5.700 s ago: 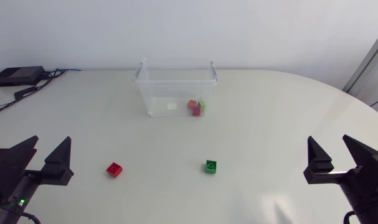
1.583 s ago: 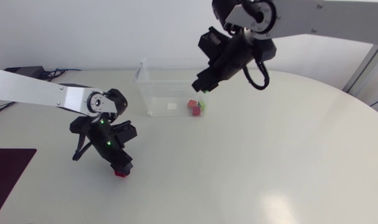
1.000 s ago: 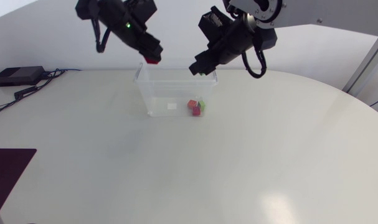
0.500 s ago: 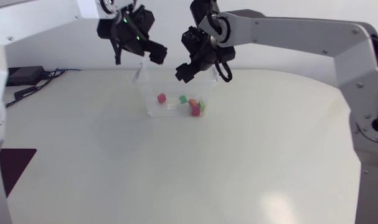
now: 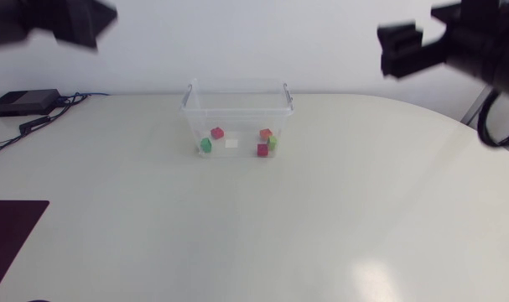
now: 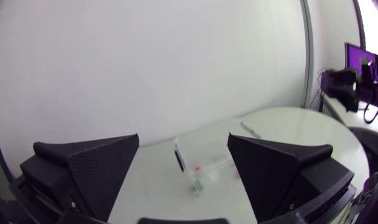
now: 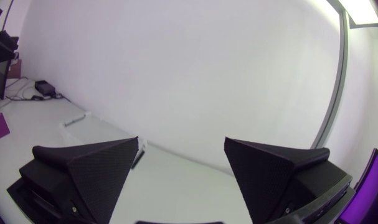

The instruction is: Place the duplo bricks in the container

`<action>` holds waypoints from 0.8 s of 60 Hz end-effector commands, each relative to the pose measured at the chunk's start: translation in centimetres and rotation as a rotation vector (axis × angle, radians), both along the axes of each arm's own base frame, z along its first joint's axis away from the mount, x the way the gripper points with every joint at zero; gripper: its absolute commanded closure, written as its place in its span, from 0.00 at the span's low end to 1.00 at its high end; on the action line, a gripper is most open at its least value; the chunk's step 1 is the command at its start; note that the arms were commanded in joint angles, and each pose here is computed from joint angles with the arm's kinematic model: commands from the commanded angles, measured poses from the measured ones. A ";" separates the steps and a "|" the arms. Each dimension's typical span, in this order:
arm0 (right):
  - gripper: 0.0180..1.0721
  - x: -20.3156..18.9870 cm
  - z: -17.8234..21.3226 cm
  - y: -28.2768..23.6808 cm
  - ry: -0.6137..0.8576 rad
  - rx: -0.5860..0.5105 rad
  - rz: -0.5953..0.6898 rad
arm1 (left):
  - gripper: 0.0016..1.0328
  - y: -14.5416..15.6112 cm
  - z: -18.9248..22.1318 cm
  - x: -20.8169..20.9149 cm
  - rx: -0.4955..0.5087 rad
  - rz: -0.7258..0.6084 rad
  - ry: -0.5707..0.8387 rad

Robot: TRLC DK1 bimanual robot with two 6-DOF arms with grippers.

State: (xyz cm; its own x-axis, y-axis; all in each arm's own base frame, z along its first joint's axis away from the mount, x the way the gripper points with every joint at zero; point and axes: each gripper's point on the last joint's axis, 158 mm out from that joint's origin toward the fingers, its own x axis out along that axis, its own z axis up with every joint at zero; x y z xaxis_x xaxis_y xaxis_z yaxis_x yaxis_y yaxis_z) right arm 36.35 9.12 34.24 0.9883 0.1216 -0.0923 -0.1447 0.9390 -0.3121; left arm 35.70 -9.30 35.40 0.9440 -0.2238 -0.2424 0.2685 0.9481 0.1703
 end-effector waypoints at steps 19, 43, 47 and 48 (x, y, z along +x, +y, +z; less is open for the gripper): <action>0.05 -8.2 -9.4 -6.0 -0.173 0.016 -0.084 | 0.05 8.1 -13.0 -4.8 0.023 0.187 -0.079; 0.05 -11.6 -11.8 -9.4 -0.336 0.134 -0.178 | 0.05 8.0 -16.5 -6.3 -0.030 0.186 -0.226; 0.05 -11.5 -12.3 -9.4 -0.315 0.144 -0.174 | 0.04 8.0 -16.7 -6.6 -0.041 0.189 -0.222; 0.05 -11.5 -12.4 -9.4 -0.310 0.146 -0.173 | 0.04 8.1 -16.7 -6.7 -0.044 0.190 -0.221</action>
State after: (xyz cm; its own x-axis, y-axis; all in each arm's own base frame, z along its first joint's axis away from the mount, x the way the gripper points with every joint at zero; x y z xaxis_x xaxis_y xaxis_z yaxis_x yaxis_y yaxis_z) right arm 24.84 -0.11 22.54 0.9707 -0.0578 0.2333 0.1106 0.9691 -0.2203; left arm 29.41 -0.96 18.65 0.9987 -0.0307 -0.0417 0.0383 0.9798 0.1962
